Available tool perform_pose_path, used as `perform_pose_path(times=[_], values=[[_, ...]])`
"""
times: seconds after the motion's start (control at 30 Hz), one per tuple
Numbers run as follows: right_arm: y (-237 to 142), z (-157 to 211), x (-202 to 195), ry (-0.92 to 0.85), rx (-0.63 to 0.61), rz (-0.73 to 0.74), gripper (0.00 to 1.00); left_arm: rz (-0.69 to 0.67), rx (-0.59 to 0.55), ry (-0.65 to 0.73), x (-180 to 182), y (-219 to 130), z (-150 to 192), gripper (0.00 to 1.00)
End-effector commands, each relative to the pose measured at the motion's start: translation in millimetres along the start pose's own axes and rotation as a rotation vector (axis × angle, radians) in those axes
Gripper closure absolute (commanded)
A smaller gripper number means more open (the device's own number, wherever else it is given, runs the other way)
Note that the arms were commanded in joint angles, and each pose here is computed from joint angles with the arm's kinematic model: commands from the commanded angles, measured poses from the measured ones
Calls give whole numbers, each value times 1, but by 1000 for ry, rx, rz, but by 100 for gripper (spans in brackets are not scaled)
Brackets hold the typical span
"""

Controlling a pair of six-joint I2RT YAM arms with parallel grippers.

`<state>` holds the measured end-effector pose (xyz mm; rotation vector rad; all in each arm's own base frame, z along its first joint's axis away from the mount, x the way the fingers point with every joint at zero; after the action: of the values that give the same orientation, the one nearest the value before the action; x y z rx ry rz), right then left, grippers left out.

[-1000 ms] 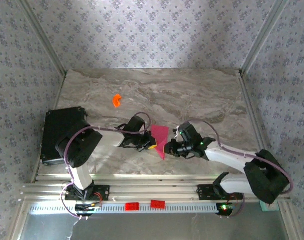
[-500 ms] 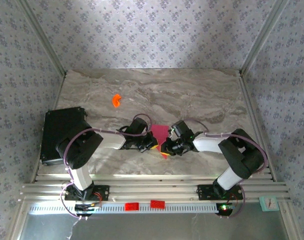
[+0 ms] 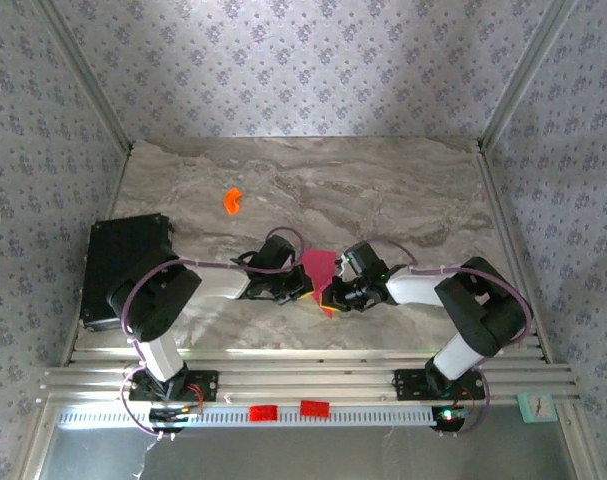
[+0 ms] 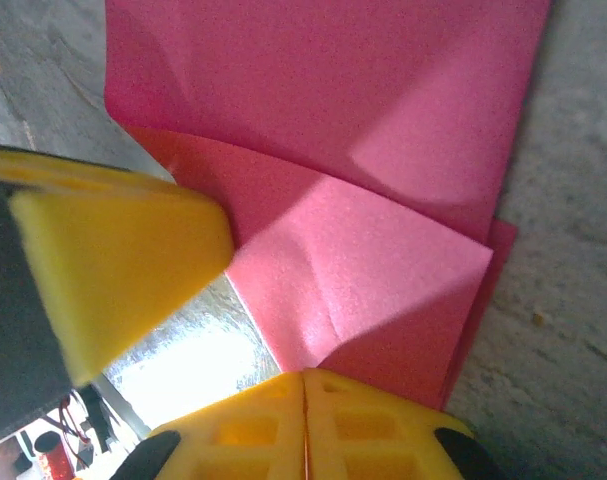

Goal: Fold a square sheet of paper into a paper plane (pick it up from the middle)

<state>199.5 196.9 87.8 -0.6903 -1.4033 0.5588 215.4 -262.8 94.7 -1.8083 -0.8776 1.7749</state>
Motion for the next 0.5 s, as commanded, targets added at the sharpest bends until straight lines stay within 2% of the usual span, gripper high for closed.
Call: perform_pose_path(times=[0.0, 0.3, 0.47], values=[[9, 14, -33, 89, 57, 167, 90, 14, 25, 34, -5, 2, 3, 93], [8, 17, -38, 94, 68, 192, 92, 72, -7, 40, -19, -4, -2, 92], [7, 17, -38, 91, 68, 191, 92, 49, 38, 28, -15, 7, 0, 94]])
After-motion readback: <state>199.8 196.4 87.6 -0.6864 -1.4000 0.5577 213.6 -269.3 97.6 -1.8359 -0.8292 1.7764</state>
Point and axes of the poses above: each hand's point on the last joint's axis, 136 mm out from that joint toward the fingers, its own y axis out along the fingers, its own x axis along the line the jaws close on, z = x × y, the point moved 10 cm from there along -y, back along the fingers, and after that the axes turned 6 degrees about y, right-handed, at the moved point
